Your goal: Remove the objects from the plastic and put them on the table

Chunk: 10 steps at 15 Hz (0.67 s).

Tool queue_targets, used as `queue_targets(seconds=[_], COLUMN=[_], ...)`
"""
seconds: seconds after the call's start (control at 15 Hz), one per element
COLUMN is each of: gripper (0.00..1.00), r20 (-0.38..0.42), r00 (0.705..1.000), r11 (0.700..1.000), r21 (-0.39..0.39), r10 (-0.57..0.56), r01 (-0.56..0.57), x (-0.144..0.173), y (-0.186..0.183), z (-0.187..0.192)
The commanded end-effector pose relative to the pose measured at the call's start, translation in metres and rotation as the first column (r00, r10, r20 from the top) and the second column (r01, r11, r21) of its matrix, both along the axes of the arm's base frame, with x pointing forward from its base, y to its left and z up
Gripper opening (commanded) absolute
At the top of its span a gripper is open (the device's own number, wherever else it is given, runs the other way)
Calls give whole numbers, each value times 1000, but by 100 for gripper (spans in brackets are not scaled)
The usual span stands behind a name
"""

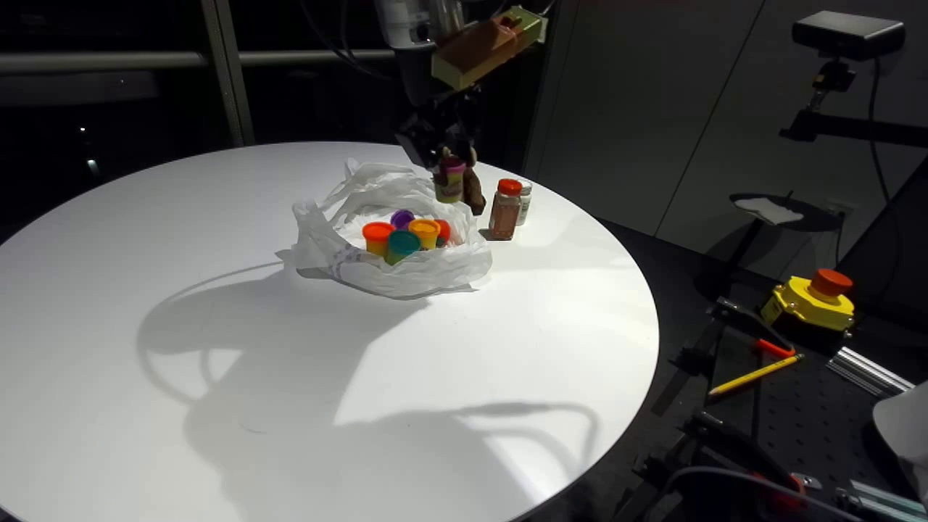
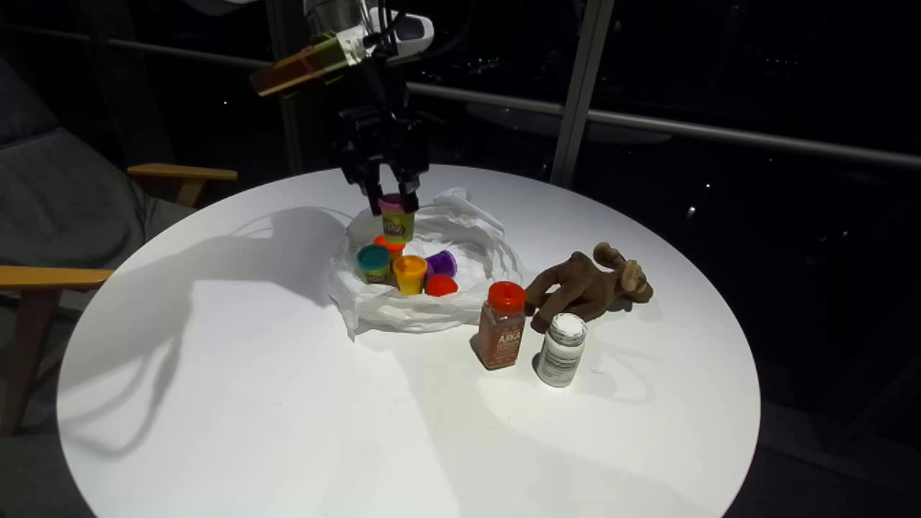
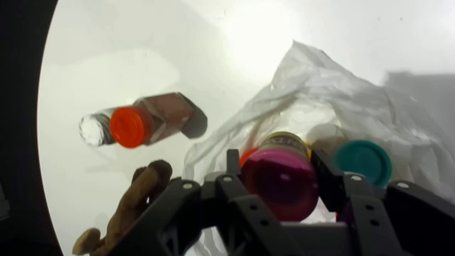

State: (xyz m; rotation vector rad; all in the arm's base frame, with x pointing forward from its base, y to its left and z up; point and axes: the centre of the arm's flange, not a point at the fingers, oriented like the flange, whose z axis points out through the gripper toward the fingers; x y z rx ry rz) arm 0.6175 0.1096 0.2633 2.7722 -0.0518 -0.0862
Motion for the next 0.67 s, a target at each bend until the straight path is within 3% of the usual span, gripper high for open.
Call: queue_targets(seconds=[0.0,0.27,0.47,0.6], gripper=[27,27,27,27], r20=[-93,-35,15,2], r00=[996,998,994,993], r11=[1000,998,994,993], r21=[12,5,1,0], r10=[-11,59,111,119], r01=[12,-59,-111,-119], x=[-37,-37,-32,-35], y=[-31,-39,-40,-43], z=[-30,-77,-93,-98])
